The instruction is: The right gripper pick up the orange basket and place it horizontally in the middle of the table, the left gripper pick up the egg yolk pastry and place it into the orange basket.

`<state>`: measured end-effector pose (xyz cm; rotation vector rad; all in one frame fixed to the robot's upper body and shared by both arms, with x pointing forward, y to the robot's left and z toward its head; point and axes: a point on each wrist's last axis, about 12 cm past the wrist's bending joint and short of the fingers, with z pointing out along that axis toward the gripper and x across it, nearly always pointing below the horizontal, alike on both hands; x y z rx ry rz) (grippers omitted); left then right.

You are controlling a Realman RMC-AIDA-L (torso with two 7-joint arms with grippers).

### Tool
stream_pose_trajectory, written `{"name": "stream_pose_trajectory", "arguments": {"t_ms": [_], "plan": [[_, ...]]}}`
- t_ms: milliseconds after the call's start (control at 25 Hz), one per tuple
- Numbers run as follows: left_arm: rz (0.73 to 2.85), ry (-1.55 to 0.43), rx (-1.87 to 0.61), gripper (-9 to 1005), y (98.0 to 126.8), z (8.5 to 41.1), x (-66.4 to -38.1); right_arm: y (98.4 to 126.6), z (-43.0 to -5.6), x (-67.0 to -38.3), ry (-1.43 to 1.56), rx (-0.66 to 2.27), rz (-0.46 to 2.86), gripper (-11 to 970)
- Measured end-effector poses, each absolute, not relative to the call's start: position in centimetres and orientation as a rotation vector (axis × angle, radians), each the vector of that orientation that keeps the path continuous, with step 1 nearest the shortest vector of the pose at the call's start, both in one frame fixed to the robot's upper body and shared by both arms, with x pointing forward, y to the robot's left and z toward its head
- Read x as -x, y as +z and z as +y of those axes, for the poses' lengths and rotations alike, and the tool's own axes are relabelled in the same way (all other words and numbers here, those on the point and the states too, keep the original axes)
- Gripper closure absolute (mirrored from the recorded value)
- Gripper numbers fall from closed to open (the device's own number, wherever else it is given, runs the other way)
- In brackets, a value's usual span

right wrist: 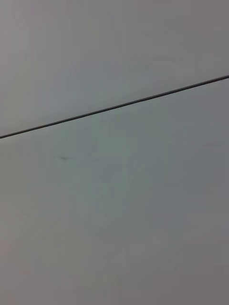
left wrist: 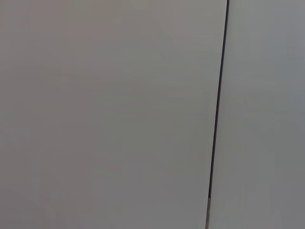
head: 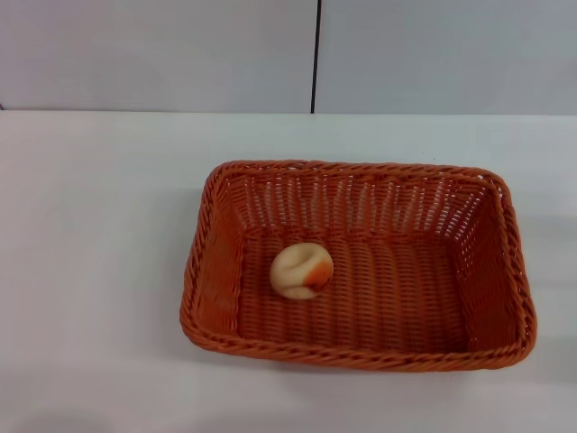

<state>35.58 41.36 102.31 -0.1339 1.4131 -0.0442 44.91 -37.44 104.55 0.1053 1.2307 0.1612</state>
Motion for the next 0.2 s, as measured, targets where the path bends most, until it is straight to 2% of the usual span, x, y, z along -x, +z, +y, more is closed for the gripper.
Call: {"name": "stream_pose_trajectory", "arguments": {"t_ms": [200], "plan": [[1.415,-0.042,0.137,169,102.26,41.36,-35.44,104.47,-37.39,-44.86,0.164,-0.109,1.235,293]]}}
